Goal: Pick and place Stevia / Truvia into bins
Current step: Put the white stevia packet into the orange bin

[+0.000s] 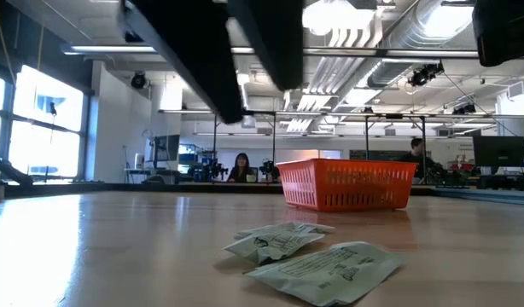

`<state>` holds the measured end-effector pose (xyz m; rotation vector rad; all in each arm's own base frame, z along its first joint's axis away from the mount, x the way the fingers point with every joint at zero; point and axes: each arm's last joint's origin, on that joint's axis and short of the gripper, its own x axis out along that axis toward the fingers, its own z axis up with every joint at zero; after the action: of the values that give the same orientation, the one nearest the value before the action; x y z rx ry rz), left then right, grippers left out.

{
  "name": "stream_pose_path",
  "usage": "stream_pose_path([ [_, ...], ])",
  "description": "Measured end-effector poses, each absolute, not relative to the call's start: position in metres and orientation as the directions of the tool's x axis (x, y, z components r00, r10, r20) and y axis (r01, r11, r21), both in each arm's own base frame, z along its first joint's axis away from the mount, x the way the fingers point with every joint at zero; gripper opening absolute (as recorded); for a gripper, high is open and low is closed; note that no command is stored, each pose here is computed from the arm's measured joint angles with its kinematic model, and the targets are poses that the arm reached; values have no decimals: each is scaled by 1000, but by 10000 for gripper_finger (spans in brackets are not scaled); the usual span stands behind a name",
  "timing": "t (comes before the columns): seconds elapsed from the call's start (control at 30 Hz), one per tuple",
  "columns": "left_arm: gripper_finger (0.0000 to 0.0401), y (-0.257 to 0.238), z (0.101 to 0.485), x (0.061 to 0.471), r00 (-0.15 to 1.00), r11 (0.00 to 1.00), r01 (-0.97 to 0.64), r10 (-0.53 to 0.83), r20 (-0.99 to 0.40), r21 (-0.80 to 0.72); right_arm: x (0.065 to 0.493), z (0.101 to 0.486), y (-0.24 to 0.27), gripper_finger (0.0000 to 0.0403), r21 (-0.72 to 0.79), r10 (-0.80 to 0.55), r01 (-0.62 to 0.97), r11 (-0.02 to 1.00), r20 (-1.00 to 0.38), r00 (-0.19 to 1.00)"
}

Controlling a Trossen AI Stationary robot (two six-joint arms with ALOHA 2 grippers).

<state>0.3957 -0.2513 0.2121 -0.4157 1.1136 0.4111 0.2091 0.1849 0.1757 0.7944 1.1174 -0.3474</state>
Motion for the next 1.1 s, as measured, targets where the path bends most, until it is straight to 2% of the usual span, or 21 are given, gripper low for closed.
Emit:
stream_pose_path([
  [0.17,284,-225,200,411,371,807,-577,122,-920,-126,209,176,183,252,369,89,600,710,-892,443],
  [0.47,285,-174,175,426,259,723,-681,86,-962,-119,207,175,183,252,340,84,572,746,-901,426],
  [0.7,285,-170,160,437,310,719,-671,49,-950,-182,206,174,181,252,311,50,565,764,-902,430],
  [0.83,284,-171,152,437,282,725,-670,46,-958,-162,206,174,181,252,306,44,566,765,-903,428],
  [0.97,263,-172,145,435,250,739,-665,83,-965,-108,206,174,180,252,296,32,569,767,-904,427],
  [1.1,213,-170,143,432,229,765,-641,116,-966,-60,205,174,178,252,279,12,573,770,-905,425],
])
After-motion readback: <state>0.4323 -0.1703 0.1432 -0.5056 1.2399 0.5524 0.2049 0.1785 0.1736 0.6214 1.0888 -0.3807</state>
